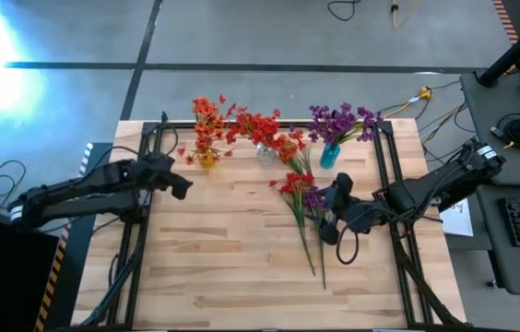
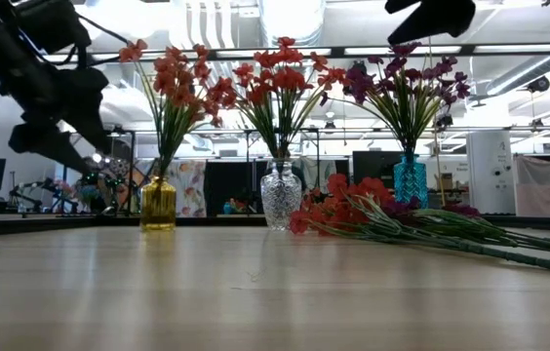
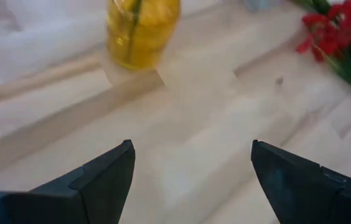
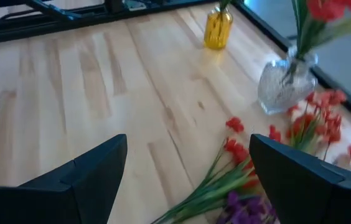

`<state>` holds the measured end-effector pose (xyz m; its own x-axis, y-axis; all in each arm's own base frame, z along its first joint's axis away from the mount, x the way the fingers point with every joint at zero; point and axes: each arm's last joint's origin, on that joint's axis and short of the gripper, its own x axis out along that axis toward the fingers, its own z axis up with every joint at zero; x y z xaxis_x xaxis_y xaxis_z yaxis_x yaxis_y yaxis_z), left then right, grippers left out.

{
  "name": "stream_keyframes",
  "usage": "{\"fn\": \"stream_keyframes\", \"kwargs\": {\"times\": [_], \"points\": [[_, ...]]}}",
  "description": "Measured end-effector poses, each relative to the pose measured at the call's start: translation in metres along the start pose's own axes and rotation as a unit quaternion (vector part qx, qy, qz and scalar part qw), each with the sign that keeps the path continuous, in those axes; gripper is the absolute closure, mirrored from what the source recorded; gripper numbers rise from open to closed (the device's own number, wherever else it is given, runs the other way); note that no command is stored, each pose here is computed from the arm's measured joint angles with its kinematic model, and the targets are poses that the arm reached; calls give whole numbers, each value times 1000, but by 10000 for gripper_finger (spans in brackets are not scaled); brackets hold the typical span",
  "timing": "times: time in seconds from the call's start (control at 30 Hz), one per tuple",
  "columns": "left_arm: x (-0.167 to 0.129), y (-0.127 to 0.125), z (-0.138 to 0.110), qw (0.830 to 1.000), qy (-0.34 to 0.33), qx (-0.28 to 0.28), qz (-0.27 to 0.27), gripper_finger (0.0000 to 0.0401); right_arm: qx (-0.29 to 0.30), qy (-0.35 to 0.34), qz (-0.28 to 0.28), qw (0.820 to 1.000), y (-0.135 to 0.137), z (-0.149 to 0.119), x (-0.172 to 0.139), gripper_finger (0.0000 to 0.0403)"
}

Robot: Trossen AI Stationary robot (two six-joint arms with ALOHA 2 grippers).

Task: Sort flowers into vase by color
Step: Put the purple flowers into the blue vase

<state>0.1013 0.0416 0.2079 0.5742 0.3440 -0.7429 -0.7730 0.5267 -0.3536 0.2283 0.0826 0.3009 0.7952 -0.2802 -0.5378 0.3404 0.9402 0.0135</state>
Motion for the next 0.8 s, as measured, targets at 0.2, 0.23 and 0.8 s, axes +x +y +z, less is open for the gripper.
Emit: {"fn": "stream_keyframes", "kwargs": {"times": [0.2, 0.23, 0.8], "points": [[4, -8, -16, 1000, 22, 4, -18, 92, 65, 39, -10, 997, -5, -6, 1, 74], [4, -10, -20, 999, 26, 4, -20, 92, 74, 46, -11, 996, -6, -8, 1, 74], [5, -36, -59, 998, 24, 41, -47, 92, 265, 179, -79, 944, -20, -32, -4, 74]]}}
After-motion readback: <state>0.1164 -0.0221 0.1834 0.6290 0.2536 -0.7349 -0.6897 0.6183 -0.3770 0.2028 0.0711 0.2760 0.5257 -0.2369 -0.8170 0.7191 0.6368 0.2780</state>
